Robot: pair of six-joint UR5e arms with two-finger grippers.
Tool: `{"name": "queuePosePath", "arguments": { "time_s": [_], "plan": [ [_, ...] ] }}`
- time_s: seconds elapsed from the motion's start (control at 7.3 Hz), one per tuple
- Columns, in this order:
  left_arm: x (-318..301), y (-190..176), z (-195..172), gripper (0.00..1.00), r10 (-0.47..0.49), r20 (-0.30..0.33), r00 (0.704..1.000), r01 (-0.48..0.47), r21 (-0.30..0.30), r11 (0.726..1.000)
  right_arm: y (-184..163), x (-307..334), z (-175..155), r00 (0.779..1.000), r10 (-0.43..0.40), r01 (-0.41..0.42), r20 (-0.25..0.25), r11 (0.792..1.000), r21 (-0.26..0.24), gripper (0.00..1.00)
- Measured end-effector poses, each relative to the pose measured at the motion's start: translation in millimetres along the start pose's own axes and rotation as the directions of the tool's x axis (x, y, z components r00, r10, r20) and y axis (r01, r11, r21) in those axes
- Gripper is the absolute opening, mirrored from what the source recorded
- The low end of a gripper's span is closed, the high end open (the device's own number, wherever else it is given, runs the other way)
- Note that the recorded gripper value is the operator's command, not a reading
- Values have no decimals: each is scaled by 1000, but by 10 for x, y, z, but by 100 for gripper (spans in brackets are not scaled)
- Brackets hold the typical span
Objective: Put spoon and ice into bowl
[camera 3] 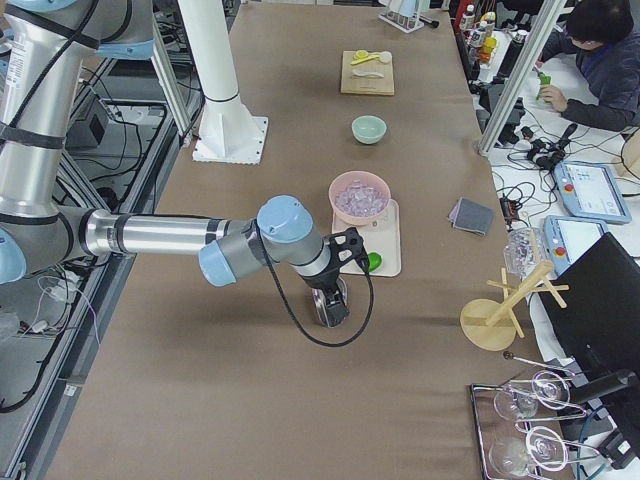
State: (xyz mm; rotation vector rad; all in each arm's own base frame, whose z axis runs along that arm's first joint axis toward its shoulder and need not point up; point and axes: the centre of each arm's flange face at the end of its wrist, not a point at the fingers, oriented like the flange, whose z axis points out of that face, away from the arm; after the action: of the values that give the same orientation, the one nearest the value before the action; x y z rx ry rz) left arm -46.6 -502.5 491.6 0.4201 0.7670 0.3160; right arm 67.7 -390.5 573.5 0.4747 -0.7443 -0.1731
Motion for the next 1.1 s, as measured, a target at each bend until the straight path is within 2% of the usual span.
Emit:
{"name": "queuePosePath", "arguments": {
  "time_s": [0.27,0.55,0.82,1.1],
  "plan": [
    [29,-83,-28,98,9,-3,1000,-9,36,999,-433,-370,-37,993,79,-81,86,996,27,100],
    [154,-194,37,98,-53,-31,998,56,85,995,-737,-1016,-68,974,167,-171,153,985,14,100],
    [482,-303,374,98,-134,-89,987,141,74,987,-993,-1703,127,961,241,-244,136,970,5,100],
    [746,-341,752,98,-208,-132,969,213,28,977,-1287,-2421,527,954,293,-294,60,956,10,100]
  ]
}}
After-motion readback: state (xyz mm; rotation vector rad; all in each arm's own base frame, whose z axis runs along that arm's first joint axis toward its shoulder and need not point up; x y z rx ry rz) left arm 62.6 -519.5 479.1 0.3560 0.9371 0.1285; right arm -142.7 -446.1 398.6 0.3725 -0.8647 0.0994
